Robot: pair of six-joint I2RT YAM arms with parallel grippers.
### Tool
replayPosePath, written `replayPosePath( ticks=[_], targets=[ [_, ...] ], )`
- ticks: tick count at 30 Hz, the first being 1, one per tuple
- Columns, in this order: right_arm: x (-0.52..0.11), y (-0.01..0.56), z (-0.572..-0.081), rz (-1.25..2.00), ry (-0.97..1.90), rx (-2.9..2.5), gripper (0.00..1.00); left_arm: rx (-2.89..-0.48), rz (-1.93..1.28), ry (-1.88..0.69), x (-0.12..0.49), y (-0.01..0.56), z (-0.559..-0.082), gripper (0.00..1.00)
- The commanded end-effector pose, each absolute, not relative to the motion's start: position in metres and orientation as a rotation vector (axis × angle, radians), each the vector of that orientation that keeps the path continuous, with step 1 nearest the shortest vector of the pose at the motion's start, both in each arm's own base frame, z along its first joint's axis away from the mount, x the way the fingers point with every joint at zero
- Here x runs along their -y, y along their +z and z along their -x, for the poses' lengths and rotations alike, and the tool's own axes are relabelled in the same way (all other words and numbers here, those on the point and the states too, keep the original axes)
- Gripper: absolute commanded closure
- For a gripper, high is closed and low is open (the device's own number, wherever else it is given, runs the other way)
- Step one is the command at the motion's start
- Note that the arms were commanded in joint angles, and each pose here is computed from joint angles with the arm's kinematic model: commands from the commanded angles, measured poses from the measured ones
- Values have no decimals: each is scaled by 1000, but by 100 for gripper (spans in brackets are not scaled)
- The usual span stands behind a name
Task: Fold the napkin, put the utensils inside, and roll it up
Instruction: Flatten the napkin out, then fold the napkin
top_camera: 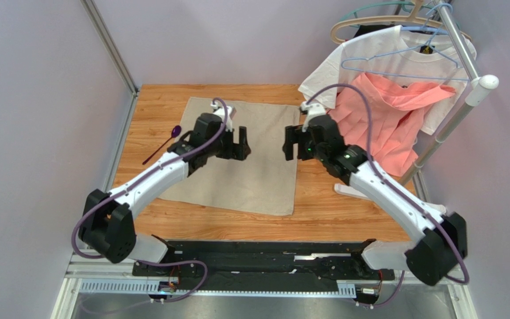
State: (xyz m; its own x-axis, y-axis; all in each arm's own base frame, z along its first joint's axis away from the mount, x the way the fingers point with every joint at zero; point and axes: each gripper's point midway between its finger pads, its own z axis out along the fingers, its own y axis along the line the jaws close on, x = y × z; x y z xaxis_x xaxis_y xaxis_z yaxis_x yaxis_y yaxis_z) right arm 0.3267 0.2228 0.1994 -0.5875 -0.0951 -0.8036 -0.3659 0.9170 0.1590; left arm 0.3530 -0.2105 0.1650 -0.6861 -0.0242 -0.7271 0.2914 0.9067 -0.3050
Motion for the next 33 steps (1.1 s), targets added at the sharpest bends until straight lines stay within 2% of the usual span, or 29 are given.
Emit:
replayPosePath(
  ticks=[1,5,6,11,15,26,33],
  targets=[
    [-161,244,-329,-43,340,-2047,21,-1944,-507,-688,287,210,-316,7],
    [-121,234,-318,-158,285,-2059,23,-1824,-746,-802,345,199,-273,14],
    [-113,232,-319,-185,272,-2058,23,-1819,-789,-821,355,194,-263,21],
    [-95,222,-312,-241,264,-2069,23,-1845,-1027,-876,408,149,-210,30],
    [-91,220,-309,-251,276,-2064,23,-1885,-1095,-913,430,121,-189,38],
    [-90,222,-305,-250,311,-2045,23,-2029,-1071,-761,436,77,-179,48],
    [-92,222,-304,-243,325,-2043,23,-2096,-1024,-632,424,58,-181,49]
  ],
)
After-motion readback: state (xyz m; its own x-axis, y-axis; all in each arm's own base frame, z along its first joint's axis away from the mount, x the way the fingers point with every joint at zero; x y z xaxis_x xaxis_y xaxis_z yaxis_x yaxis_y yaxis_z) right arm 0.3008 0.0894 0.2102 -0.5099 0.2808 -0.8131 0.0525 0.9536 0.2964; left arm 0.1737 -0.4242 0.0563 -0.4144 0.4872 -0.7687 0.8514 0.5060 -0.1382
